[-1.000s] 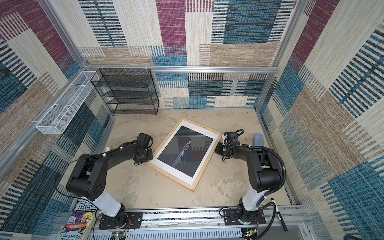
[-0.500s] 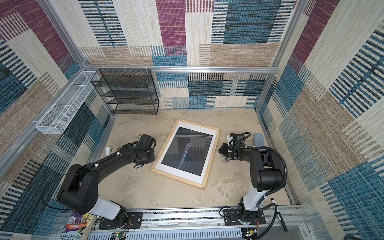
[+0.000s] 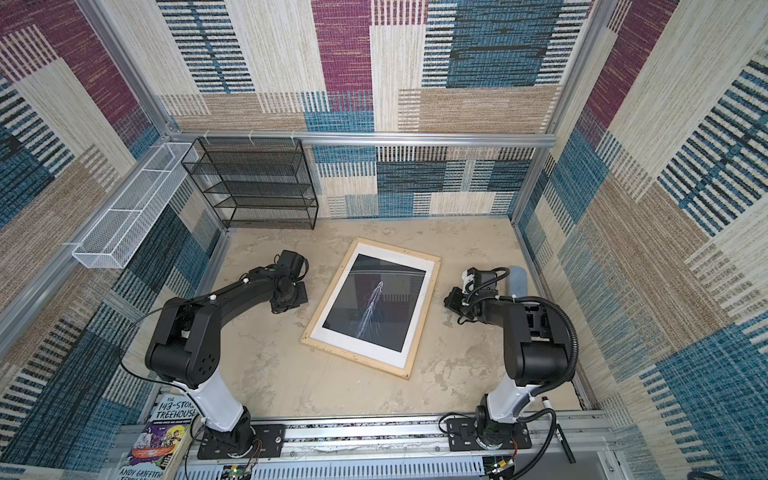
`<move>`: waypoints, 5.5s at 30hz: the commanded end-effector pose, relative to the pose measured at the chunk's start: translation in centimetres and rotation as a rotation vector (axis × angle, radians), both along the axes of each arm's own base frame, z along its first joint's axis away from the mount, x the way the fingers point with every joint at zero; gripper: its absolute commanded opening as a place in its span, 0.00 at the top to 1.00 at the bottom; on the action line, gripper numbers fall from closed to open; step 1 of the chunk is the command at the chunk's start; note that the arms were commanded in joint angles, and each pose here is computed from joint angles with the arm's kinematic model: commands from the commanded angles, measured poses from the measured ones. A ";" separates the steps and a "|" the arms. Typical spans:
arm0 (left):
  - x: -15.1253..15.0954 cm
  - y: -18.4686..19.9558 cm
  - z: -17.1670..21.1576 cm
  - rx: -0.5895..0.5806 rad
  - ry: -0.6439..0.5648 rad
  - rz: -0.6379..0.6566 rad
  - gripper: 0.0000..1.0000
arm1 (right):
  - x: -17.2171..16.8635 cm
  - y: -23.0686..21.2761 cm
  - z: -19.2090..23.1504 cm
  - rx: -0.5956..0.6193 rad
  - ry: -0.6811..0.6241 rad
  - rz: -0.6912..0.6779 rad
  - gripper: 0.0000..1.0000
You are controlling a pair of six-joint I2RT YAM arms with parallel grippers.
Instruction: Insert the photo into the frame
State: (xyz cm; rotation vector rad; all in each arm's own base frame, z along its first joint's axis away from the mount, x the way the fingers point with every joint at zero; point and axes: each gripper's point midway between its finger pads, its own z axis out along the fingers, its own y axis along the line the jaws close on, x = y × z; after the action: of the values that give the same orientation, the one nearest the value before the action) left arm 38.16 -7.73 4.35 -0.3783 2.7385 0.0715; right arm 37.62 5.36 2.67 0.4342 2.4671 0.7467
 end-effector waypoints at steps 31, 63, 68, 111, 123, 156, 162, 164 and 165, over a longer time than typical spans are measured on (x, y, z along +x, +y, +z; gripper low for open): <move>-2.2 -5.2 -4.1 -0.208 0.051 -0.024 1.00 | 2.9 11.2 -1.5 0.140 0.014 0.244 0.90; -5.9 -12.5 -5.0 -0.283 0.111 -0.153 1.00 | 0.9 8.2 0.5 0.049 -0.008 0.206 0.90; -6.2 -12.8 -5.0 -0.302 0.114 -0.150 1.00 | 1.1 7.8 0.2 0.051 -0.005 0.197 0.90; -4.0 -7.7 -2.7 -0.119 0.062 -0.098 1.00 | 1.1 4.8 -0.1 0.047 -0.009 0.122 0.91; -2.3 -6.1 -2.2 -0.028 0.037 -0.094 1.00 | -1.6 3.6 -1.1 -0.023 0.042 0.091 0.90; -0.8 -1.6 2.6 0.090 -0.043 -0.061 1.00 | -4.0 6.4 -0.5 0.081 0.048 0.168 0.91; -0.8 -1.3 3.1 0.088 -0.054 -0.057 1.00 | -5.7 6.2 -1.1 0.087 0.070 0.136 0.91; -0.7 -1.4 3.3 0.086 -0.058 -0.059 1.00 | -6.3 6.2 -1.3 0.089 0.079 0.130 0.91; -0.7 -1.4 3.3 0.084 -0.060 -0.061 1.00 | -6.6 6.2 -1.4 0.089 0.082 0.128 0.91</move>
State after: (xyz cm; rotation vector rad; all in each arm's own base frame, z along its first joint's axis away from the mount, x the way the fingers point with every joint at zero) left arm 37.33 -9.42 7.13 -0.3009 2.6848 0.1363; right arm 32.43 11.60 2.21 0.2880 2.5126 0.9110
